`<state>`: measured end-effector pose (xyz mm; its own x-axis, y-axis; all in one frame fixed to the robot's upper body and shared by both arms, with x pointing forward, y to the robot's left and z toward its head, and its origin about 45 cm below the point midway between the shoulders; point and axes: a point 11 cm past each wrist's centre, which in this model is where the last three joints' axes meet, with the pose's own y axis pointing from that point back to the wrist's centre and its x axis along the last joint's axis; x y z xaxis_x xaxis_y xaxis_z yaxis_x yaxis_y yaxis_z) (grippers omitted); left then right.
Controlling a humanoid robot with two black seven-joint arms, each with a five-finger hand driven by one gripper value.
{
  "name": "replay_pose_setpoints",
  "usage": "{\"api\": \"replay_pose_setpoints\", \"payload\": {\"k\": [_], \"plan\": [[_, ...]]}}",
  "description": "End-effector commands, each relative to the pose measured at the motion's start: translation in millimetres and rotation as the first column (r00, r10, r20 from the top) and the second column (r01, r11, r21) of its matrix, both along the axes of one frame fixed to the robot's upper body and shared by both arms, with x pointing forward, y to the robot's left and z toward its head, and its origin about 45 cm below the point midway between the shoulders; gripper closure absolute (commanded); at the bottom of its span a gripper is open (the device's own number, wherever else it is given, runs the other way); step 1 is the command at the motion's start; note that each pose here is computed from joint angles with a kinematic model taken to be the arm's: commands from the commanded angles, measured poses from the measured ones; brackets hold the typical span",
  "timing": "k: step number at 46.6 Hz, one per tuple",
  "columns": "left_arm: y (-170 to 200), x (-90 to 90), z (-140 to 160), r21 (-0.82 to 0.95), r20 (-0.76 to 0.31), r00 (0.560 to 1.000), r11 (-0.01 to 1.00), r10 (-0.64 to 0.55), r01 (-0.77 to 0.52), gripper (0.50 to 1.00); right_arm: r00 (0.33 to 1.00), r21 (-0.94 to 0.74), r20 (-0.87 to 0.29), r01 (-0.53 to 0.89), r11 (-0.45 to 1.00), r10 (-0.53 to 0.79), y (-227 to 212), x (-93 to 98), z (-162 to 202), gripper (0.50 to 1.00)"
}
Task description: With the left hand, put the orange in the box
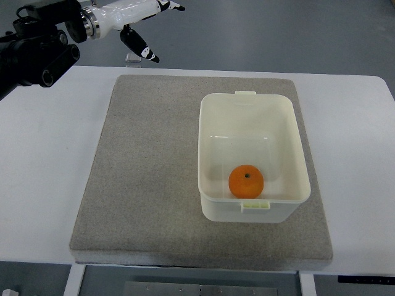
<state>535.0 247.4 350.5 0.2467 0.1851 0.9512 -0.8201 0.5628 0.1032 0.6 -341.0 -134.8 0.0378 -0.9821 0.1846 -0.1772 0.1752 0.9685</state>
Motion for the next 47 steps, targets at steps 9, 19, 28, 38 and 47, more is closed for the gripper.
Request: {"api": "replay_pose_setpoints", "payload": {"k": [9,19,28,38,47], "plan": [[31,0.2,-17,-0.251,-0.075,0.989,0.958,0.126,-0.141,0.512,1.000,-0.001,-0.001,0.000,1.000,0.000,0,-0.7,0,0.568],[36,-5.5,-44,-0.347,-0.206,0.971,0.918,0.122,-0.189,0.512,1.000,0.001,-0.001,0.000,1.000,0.000,0,-0.7,0,0.568],[38,-6.1,-55,-0.465,-0.253,0.958,0.850,0.138,-0.246,0.512,1.000,-0.001,0.000,0.000,1.000,0.000,0,0.2,0,0.568],[49,-3.3,-54,-0.636,-0.314,0.932,0.688,0.183,-0.349,0.512,1.000,-0.001,-0.001,0.000,1.000,0.000,0,-0.7,0,0.568],[67,-5.6,-80,-0.758,-0.498,0.840,0.363,0.214,-0.542,0.512,1.000,0.001,-0.001,0.000,1.000,0.000,0,-0.7,0,0.568]]}}
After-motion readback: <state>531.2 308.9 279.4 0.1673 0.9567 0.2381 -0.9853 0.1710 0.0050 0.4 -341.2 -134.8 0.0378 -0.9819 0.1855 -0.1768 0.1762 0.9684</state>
